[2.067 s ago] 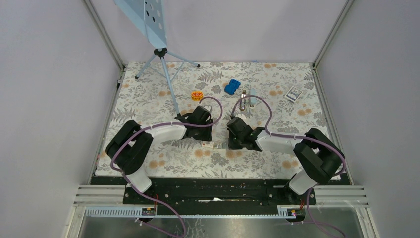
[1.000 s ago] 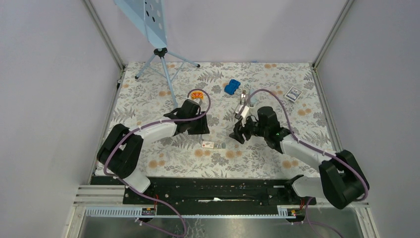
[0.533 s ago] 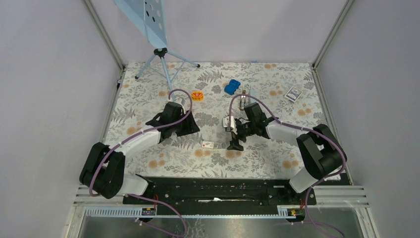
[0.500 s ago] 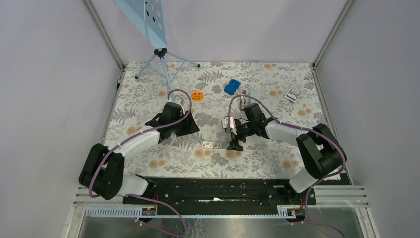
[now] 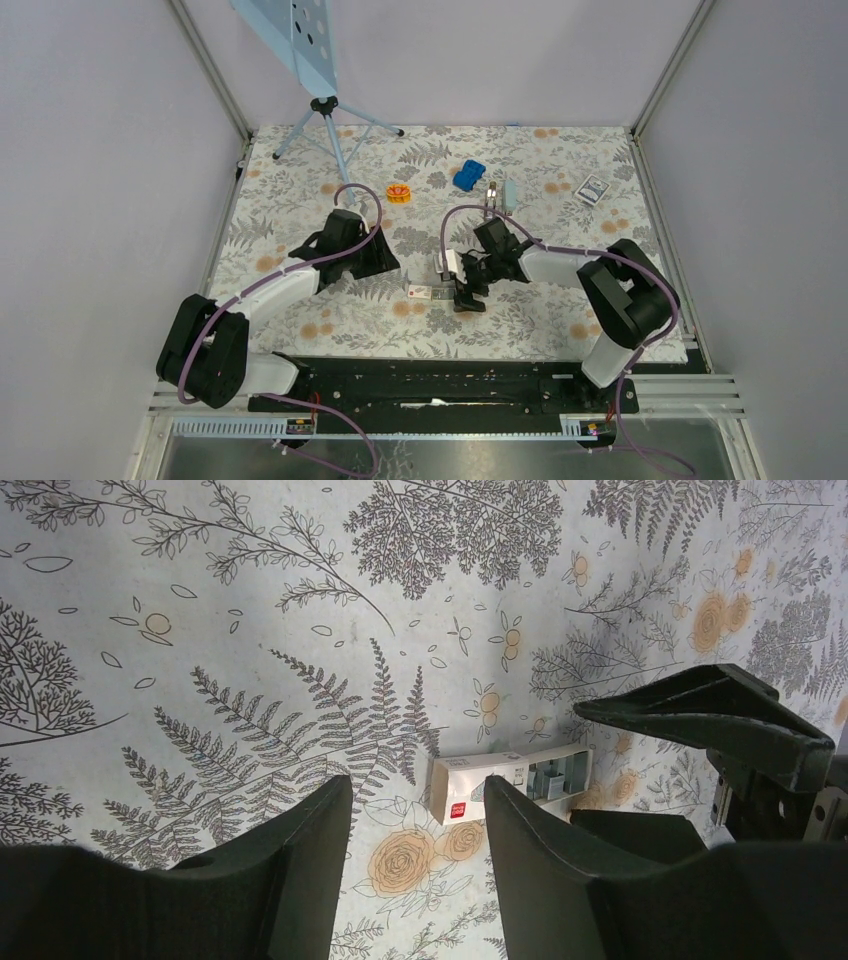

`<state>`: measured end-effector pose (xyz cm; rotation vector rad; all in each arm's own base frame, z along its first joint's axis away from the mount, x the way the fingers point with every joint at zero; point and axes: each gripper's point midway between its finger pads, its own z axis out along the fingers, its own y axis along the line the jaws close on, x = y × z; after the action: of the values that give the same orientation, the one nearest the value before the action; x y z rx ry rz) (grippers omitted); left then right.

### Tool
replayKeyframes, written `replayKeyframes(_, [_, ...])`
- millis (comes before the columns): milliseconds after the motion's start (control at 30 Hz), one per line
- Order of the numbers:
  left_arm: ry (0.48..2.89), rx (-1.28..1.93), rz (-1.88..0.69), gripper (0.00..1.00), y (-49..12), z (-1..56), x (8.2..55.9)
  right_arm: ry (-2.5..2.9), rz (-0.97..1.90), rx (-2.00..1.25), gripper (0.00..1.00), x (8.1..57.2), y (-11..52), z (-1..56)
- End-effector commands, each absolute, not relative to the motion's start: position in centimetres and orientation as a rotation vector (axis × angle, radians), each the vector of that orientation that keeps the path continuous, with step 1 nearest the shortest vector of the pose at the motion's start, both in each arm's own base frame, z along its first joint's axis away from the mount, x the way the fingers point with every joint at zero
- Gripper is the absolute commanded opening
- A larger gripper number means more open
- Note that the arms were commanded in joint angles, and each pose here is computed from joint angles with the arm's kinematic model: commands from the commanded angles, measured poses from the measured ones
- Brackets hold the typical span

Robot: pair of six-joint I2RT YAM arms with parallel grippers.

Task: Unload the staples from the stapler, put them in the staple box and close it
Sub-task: Close the staple box at the center of the board.

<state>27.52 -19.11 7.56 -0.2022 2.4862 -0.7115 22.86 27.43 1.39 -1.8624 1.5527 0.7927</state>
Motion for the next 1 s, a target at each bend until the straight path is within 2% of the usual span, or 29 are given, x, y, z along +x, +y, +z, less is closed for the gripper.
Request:
replayKeyframes(0, [2.432, -0.192, -0.755, 0.55, -19.4, 8.7, 28.1, 1.582, 0.796, -1.857, 0.84, 23.8, 28.3, 2.0])
replayKeyframes(333, [2.436, -0.184, -0.760, 0.54, -19.4, 8.7, 27.9, 1.613, 0.799, -1.839, 0.69, 23.3, 28.5, 1.4])
replayKeyframes(567, [2.442, -0.185, -0.765, 0.53, -19.5, 8.6, 27.9, 1.599, 0.801, -1.803, 0.64, 23.0, 28.5, 1.1])
replayKeyframes(700, [2.446, -0.180, -0.769, 0.52, -19.6, 8.6, 27.9, 1.605, 0.806, -1.800, 0.59, 23.0, 28.5, 0.8])
replayKeyframes(967, [2.457, -0.174, -0.773, 0.51, -19.8, 8.3, 27.9, 1.596, 0.813, -1.811, 0.59, 22.8, 28.4, 0.8])
